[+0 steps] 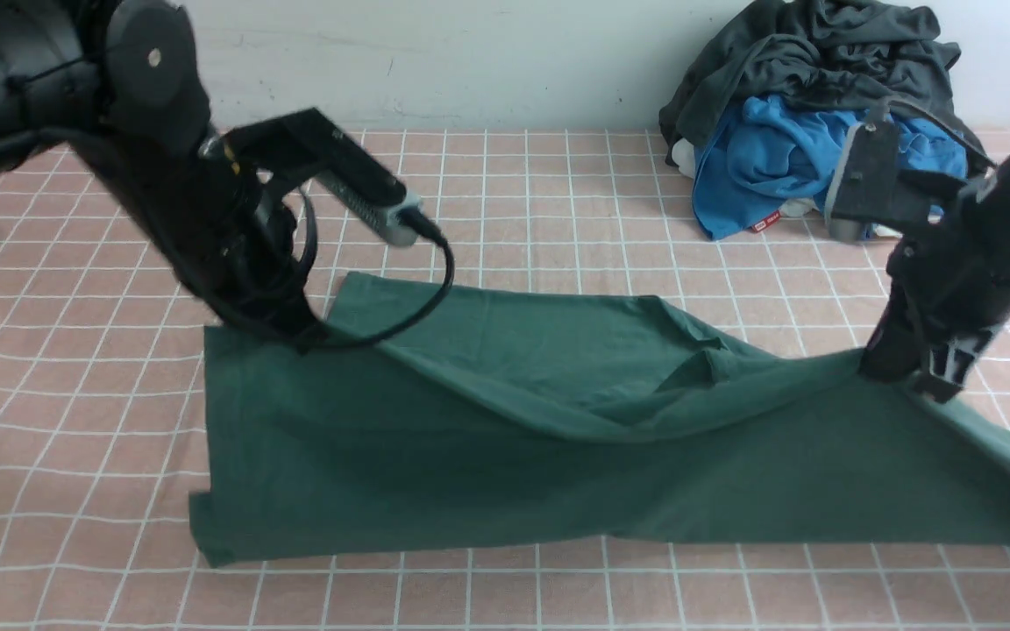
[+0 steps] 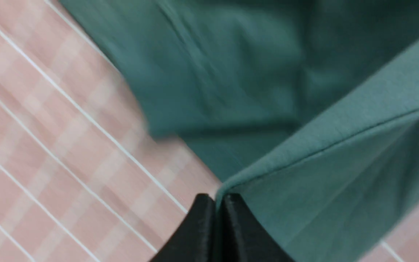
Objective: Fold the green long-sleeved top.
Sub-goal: Use both arms to drag the lower edge of the fabric forward and fold it over the upper edge
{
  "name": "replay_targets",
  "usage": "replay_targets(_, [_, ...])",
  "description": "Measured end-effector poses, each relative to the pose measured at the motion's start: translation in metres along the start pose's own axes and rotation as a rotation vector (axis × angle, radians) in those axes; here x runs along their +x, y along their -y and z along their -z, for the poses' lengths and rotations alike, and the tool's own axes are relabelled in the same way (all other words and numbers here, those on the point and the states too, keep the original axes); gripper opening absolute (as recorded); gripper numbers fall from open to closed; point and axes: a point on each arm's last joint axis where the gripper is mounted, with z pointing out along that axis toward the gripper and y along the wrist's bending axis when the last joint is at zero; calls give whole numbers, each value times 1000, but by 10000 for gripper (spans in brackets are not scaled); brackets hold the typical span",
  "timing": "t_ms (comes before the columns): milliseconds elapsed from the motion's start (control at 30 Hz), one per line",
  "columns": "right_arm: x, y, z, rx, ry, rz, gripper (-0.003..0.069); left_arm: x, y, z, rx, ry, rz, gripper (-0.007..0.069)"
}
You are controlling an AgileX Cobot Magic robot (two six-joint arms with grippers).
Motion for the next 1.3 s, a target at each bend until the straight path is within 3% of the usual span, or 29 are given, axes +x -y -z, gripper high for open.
replay_targets(267, [-18,58,-40,27,-40,-42,11,-56,-57,-49,-72,41,23,10])
replay_targets(533, [-20,91,-72,125,-25,-184,22,-60,-84,-103,-77,27,64,10])
replay_targets(700, [-19,96,-90,134,-17,-247,83,-59,-89,-125,-85,33,76,21])
replay_targets(833, [-17,101,-96,156,-4,-343,216,-56,-95,-133,-98,45,89,74])
replay_targets(967, [-18,102,-86,177,14,-451,328,-53,-100,-131,-106,44,158,206])
replay_targets(1067, [-21,97,-75,158,25,-480,349,-53,-100,-127,-107,47,203,286])
replay_targets(1167, [-35,78,-60,43,57,-515,351,-57,-99,-110,-100,46,258,397])
replay_targets(1300, [-67,46,-72,-122,80,-505,325,-67,-82,-89,-62,20,270,428])
